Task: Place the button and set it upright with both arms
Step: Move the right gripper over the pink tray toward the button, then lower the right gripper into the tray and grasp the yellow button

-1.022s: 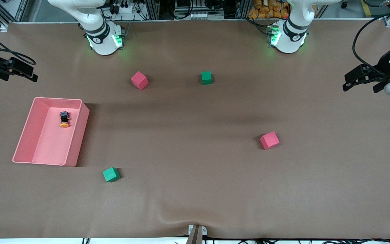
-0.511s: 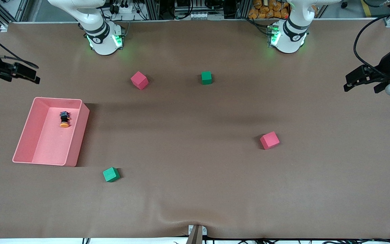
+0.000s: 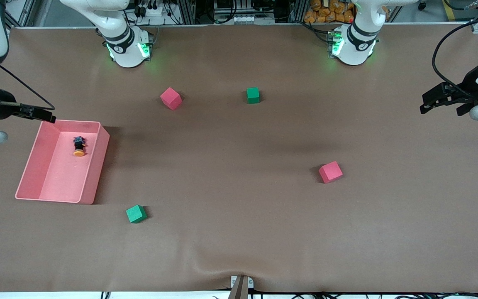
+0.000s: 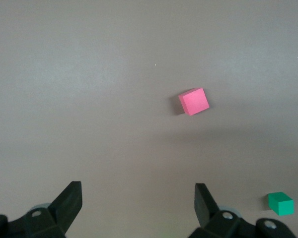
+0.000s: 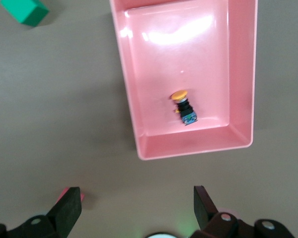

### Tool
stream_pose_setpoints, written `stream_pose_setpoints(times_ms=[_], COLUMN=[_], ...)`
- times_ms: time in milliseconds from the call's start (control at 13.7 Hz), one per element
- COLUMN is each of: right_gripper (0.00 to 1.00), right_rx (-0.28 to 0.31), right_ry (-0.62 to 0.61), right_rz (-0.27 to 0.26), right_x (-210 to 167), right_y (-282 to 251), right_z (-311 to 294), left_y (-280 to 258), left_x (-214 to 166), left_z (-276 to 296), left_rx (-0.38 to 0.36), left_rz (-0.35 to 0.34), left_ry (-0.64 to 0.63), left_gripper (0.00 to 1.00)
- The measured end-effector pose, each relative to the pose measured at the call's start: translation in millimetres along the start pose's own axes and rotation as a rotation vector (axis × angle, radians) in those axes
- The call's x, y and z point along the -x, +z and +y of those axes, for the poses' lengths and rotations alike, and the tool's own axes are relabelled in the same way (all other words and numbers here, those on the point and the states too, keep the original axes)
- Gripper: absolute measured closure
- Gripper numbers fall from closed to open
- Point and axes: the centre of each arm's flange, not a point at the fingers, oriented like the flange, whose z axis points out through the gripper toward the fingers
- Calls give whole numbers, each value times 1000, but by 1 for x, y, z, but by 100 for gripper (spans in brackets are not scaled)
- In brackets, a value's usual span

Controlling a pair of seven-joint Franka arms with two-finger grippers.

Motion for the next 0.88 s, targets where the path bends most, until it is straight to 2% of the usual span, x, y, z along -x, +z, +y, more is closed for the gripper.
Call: stream_pose_setpoints(times_ms=[365, 657, 876], right_gripper=[0, 0, 0], right_rx=[-19, 2, 8], right_ry=[-27, -25, -25], right_rz=[43, 38, 61], right_x=[-10, -21, -22], right_y=[87, 152, 188], right_z=[72, 83, 84], left_y=[0, 1, 1], left_x=[0, 0, 0], left_z=[1, 3, 2], left_rx=[0, -9, -17], left_rz=[1, -5, -6], left_ry=[3, 8, 19], left_gripper=[0, 0, 0])
